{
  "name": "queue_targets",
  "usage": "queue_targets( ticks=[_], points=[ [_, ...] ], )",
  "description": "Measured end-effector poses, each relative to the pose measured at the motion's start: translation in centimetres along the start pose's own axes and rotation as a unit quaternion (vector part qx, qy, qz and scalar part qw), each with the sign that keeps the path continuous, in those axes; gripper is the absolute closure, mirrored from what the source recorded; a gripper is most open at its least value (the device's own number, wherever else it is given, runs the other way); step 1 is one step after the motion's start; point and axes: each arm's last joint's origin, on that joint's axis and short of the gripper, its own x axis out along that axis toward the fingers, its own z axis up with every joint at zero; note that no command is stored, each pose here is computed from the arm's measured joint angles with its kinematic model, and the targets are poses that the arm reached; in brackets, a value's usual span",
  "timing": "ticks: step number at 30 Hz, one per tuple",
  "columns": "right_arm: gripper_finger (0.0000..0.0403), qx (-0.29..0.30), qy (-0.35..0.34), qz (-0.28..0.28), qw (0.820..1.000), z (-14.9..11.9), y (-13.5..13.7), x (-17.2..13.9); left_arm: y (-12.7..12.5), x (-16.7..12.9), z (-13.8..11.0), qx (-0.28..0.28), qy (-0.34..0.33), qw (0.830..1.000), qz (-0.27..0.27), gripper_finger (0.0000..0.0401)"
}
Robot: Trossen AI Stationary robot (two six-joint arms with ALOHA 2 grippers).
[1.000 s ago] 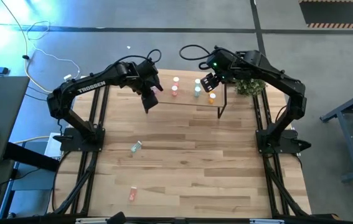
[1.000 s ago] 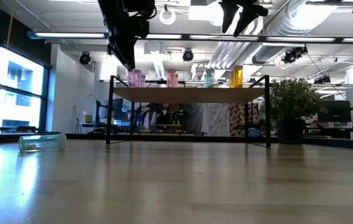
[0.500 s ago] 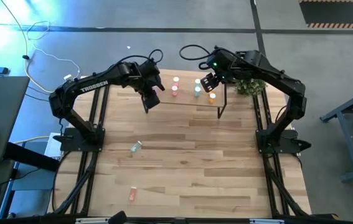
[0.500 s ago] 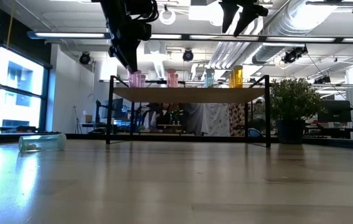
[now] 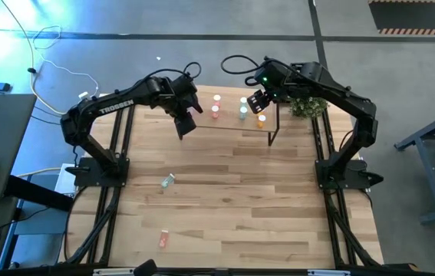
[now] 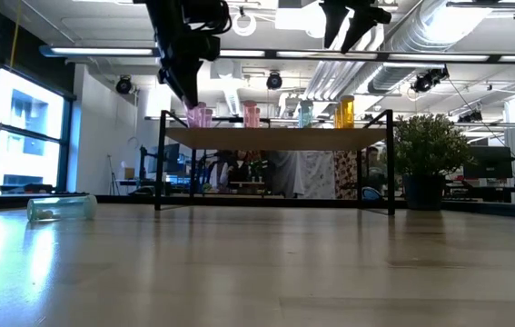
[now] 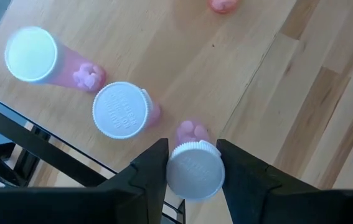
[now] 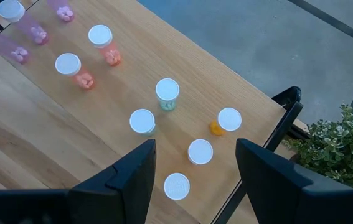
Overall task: Pick and place medicine bottles onto shelf by color
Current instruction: Put the violet pill bottle aligned with the other violet pill bottles on the shelf, then adjust the pink pill bottles on the shelf
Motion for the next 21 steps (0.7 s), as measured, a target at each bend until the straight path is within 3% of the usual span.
queue_targets(
  ticks=[12,21],
  points=[
    [0.019,0.0,0.0,0.0,1.0,0.0,0.0,0.0,0.0,0.13,0.13,0.0,-0.005,1.0,0.0,0.0221],
    [0.019,0.0,0.0,0.0,1.0,0.0,0.0,0.0,0.01,0.08,0.19,0.0,-0.009,1.0,0.001,0.0213]
  ],
)
